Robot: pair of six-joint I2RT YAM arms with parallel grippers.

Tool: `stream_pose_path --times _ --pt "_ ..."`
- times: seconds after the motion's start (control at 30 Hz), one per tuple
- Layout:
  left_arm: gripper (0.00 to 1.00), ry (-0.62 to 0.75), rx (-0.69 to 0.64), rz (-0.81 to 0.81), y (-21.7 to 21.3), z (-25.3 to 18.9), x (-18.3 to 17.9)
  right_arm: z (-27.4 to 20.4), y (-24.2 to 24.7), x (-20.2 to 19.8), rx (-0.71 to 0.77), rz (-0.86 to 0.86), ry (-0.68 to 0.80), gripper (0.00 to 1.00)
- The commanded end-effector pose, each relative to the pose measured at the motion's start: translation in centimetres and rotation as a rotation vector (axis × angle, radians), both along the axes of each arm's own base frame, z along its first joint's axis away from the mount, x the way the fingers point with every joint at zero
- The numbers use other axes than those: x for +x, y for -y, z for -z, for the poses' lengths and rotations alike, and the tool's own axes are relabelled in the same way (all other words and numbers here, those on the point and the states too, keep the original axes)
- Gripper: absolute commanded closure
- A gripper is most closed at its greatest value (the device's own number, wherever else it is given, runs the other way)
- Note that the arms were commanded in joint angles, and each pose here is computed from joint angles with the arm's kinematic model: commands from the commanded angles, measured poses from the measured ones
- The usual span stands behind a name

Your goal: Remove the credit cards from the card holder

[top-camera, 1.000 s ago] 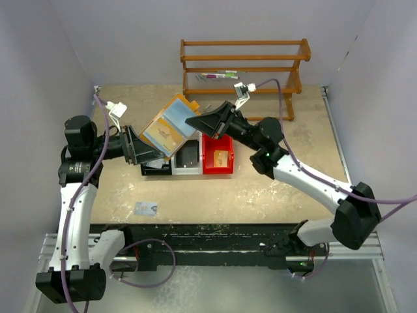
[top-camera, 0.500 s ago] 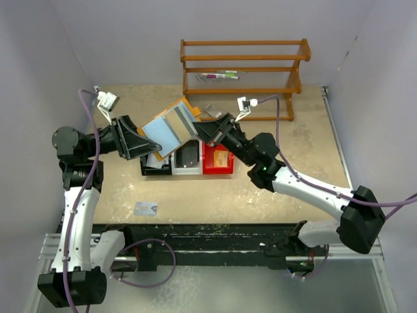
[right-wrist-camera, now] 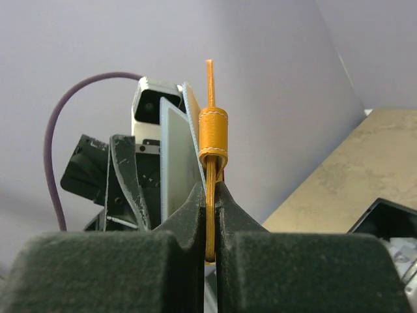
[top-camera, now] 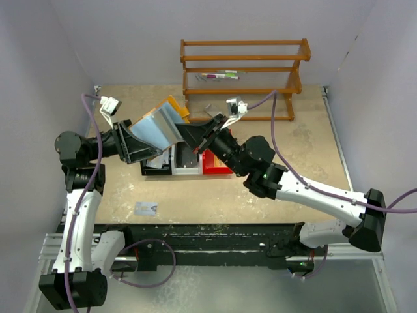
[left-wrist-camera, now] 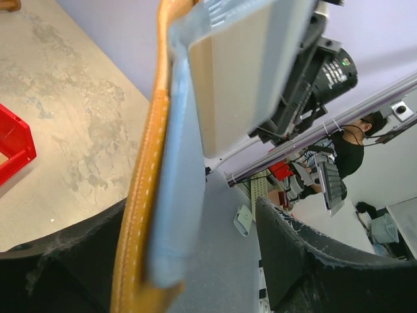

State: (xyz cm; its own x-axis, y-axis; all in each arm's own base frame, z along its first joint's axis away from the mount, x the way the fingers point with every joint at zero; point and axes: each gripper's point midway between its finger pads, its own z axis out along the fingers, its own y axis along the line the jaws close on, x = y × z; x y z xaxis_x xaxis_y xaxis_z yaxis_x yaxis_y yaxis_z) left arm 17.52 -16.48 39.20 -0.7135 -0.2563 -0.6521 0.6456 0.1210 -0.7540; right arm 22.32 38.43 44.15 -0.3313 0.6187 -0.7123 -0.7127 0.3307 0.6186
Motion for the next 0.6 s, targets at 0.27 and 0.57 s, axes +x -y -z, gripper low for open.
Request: stream_pose_path --times 0.27,0.57 --pt "0.22 0.086 0.0 0.0 0.1 -1.3 -1.4 -2.5 1.6 0.7 -0.218 0.291 0.212 1.0" --pt "0.47 0.038 -0.005 -0.016 -0.1 -0.3 0.2 -3.4 1.4 -1.5 -0.08 0.16 0.162 1.0"
